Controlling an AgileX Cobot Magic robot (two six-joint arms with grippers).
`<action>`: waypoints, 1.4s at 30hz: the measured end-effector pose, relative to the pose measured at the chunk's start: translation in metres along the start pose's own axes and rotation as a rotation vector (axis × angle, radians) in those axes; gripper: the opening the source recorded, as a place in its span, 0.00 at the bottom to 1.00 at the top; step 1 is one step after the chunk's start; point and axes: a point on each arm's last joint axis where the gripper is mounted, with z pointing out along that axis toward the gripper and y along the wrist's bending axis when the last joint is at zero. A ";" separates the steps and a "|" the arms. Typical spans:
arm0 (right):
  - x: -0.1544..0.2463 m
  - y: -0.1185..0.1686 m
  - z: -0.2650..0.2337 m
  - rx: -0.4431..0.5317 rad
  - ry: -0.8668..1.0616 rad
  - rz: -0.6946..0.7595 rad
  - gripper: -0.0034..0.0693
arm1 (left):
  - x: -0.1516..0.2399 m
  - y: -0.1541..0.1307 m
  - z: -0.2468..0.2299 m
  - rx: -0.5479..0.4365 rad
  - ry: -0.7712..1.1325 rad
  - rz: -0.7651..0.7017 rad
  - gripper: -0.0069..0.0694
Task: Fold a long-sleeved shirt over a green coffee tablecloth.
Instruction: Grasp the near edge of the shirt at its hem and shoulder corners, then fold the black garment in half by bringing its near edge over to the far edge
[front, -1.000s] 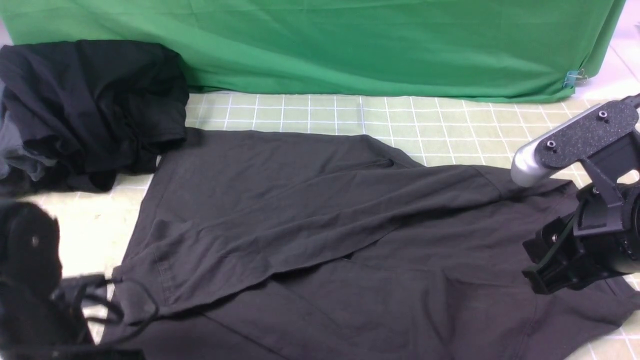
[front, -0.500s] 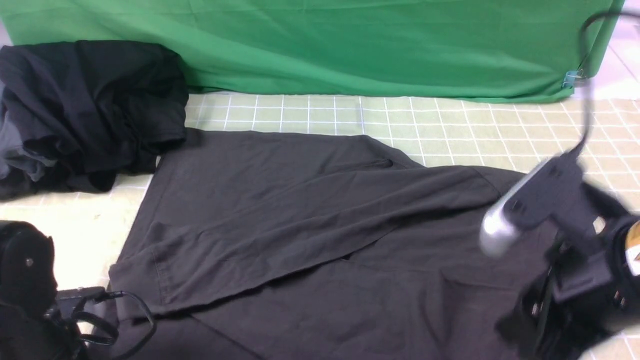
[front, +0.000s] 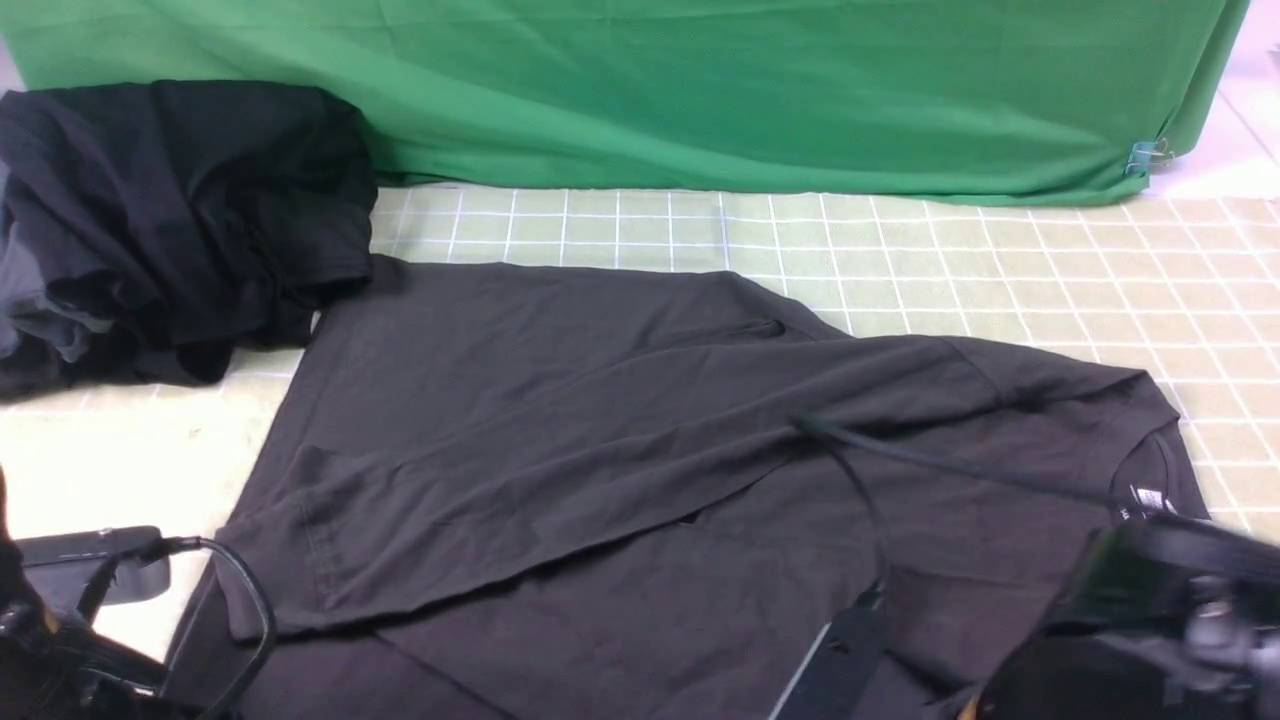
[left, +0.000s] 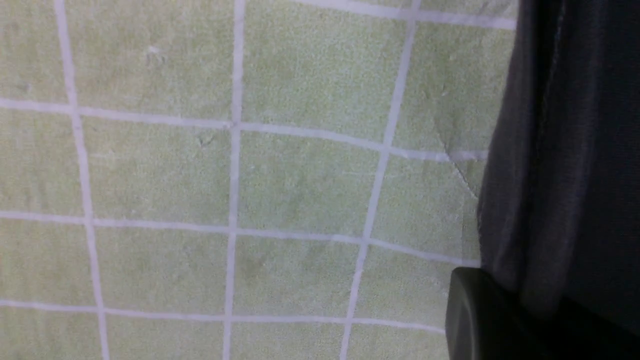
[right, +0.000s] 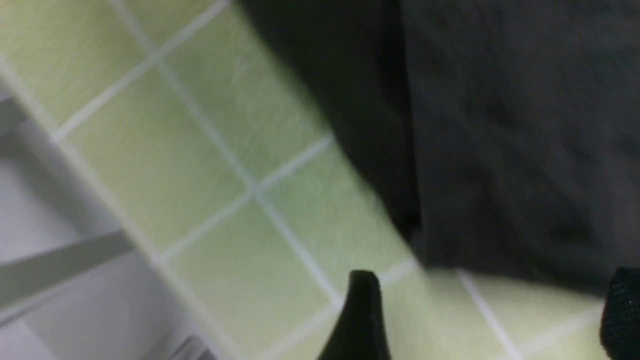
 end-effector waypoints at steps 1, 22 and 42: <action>-0.002 0.000 0.005 0.001 0.000 0.002 0.80 | 0.000 0.000 0.000 0.001 -0.002 0.000 0.11; 0.018 0.004 -0.059 -0.007 -0.083 0.041 0.11 | 0.023 0.003 -0.070 0.078 -0.202 -0.009 0.11; -0.110 -0.161 -0.106 0.210 -0.343 0.200 0.11 | -0.204 -0.025 -0.108 -0.024 -0.458 -0.067 0.11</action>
